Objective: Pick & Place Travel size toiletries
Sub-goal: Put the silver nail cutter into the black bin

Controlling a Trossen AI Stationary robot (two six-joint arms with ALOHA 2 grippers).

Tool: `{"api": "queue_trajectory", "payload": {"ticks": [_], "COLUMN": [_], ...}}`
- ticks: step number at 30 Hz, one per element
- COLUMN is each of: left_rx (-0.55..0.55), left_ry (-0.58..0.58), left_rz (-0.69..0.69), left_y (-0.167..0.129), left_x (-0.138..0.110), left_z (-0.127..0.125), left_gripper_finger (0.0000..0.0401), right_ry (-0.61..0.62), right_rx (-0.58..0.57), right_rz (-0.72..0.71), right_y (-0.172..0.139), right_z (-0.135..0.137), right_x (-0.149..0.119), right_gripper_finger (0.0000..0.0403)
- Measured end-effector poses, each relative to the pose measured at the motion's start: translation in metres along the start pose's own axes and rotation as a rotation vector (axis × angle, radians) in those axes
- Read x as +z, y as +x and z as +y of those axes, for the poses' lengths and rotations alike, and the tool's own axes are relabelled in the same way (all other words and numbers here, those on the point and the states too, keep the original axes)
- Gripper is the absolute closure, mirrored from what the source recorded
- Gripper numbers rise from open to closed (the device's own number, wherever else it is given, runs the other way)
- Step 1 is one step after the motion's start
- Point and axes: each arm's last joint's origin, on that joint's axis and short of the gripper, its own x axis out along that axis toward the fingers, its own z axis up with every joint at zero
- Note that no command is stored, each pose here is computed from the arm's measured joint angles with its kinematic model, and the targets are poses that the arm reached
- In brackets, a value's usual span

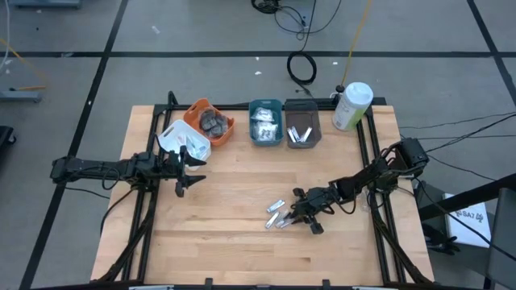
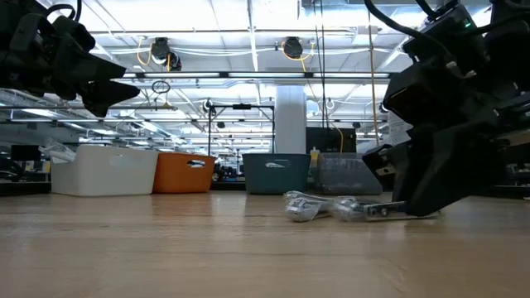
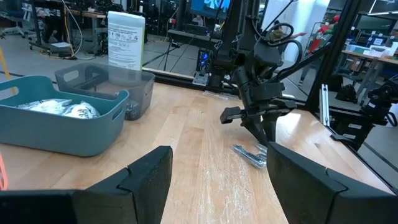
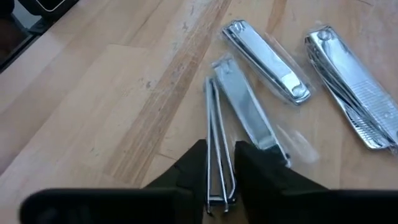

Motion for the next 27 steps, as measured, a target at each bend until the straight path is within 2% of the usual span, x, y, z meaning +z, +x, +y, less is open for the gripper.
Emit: {"api": "queue_trajectory", "payload": {"ticks": [6, 12, 17, 27], "left_rx": [0.0, 0.0, 0.0, 0.0], "left_ry": [0.0, 0.0, 0.0, 0.0], "left_rz": [0.0, 0.0, 0.0, 0.001], "left_y": [0.0, 0.0, 0.0, 0.0], "left_x": [0.0, 0.0, 0.0, 0.0], "left_z": [0.0, 0.0, 0.0, 0.0], "left_gripper_finger": [0.0146, 0.0146, 0.0146, 0.0146], "right_ry": [-0.021, -0.024, -0.033, -0.061], "right_rx": [0.001, 0.002, 0.007, 0.016], "right_rz": [0.001, -0.008, -0.041, -0.17], "right_y": [0.0, -0.001, -0.007, -0.028], "right_z": [0.0, 0.0, 0.002, 0.008], "right_x": [0.0, 0.001, 0.008, 0.032], "right_gripper_finger": [0.0369, 0.0357, 0.0365, 0.0363]}}
